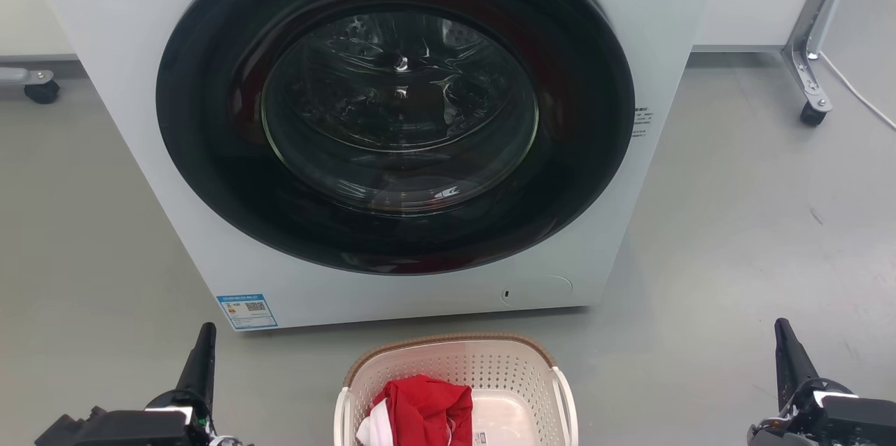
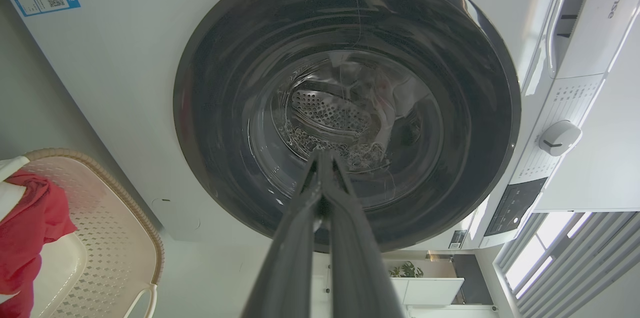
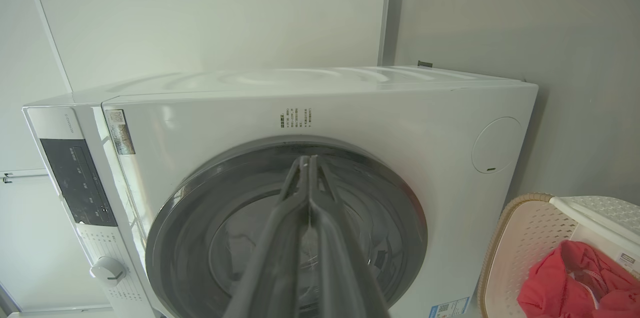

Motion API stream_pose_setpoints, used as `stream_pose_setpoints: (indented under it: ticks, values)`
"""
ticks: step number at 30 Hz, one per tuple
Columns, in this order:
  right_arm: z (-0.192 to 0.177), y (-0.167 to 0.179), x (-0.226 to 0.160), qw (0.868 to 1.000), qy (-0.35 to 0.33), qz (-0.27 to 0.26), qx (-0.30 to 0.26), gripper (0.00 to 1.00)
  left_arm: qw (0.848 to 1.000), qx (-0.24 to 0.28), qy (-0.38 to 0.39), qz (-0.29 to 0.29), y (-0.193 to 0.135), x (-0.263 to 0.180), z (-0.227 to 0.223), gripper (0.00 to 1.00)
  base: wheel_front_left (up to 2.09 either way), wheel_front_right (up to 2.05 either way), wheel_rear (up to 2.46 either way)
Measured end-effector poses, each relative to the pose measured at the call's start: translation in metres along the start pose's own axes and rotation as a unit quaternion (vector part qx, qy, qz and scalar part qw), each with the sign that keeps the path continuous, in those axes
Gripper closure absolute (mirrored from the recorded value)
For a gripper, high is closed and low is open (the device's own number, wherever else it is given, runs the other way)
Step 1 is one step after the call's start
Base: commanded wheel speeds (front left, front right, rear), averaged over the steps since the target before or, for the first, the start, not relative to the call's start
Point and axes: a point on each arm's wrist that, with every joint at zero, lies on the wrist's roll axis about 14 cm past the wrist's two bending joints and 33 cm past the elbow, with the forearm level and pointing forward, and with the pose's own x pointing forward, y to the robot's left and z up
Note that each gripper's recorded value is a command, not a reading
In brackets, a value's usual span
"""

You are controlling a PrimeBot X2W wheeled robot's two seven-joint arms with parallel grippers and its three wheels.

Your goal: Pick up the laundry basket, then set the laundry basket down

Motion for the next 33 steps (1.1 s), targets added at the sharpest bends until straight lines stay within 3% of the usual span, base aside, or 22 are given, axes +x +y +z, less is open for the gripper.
stream_pose_setpoints:
  ticks: [33]
  values:
    - [0.0, 0.0001, 0.0, 1.0, 0.0, 0.0, 0.0, 1.0, 1.0, 0.0, 0.0, 0.0, 0.0003, 0.0, -0.0001, 1.0, 0.0, 0.0, 0.0]
